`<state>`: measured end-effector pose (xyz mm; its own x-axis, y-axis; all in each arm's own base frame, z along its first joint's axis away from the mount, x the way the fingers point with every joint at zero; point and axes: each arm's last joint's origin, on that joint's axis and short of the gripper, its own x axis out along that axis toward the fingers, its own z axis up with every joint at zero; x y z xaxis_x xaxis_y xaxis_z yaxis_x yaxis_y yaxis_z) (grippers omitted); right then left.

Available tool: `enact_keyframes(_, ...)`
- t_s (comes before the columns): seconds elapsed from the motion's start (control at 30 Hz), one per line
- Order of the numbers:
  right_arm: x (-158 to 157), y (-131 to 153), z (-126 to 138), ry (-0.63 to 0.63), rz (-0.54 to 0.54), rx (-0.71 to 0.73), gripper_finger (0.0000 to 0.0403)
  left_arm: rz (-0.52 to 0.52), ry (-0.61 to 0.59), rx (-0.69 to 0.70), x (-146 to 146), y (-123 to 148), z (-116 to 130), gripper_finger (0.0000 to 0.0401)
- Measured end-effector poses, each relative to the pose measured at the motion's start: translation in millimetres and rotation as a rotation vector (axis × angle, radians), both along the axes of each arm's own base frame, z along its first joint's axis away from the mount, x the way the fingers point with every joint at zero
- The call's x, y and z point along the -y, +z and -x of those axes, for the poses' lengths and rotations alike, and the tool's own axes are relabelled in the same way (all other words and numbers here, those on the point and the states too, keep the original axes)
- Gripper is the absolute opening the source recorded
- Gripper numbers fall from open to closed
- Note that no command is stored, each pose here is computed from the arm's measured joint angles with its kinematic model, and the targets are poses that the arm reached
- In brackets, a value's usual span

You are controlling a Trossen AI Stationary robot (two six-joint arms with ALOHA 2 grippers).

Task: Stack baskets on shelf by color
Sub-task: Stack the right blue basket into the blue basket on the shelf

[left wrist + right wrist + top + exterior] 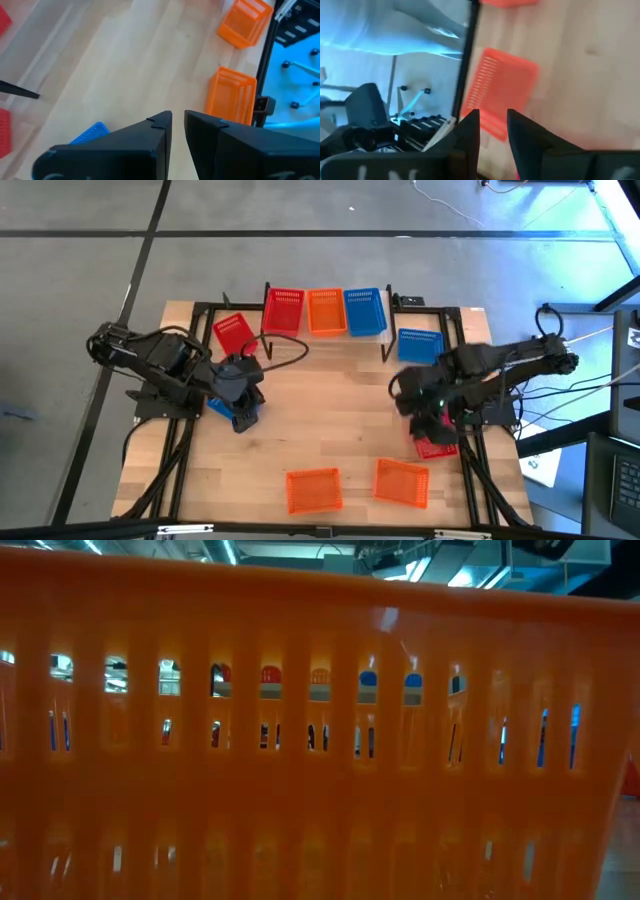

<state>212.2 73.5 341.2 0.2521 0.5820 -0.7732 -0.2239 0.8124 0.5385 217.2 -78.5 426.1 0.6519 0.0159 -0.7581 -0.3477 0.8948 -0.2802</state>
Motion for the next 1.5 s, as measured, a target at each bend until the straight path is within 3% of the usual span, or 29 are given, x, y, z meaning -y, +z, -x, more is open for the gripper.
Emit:
enact_keyframes(0.13,-13.0,-6.6,0.0,-0.088,0.099,-0.021,0.0096,-0.005,-0.04,-0.005,7.7,-0.3,3.3,0.0041)
enact_keyframes(0.4,14.5,-11.8,17.4,-0.699,0.359,-0.26,0.0096,-0.027,-0.08,0.0,15.7,-0.3,6.9,0.0041)
enact_keyframes(0.57,42.1,-9.9,24.4,-0.897,0.403,-0.334,0.0096,-0.051,-0.103,0.001,15.5,-0.3,6.8,0.0041)
enact_keyframes(0.83,88.5,-9.0,23.1,-0.79,0.495,-0.284,0.0096,-0.057,-0.096,0.004,15.1,-0.1,6.7,0.0041)
enact_keyframes(1.2,160.8,-12.0,38.1,-1.086,0.406,-0.383,0.0096,-0.059,-0.06,0.012,14.4,0.1,6.5,0.0041)
enact_keyframes(1.37,184.5,-34.2,33.5,-0.986,0.396,-0.391,0.0096,-0.135,0.023,0.051,10.8,1.2,5.3,0.0041)
enact_keyframes(1.5,192.9,-64.6,29.4,-0.827,0.365,-0.371,0.0096,-0.159,0.08,0.068,6.3,1.8,3.7,0.0041)
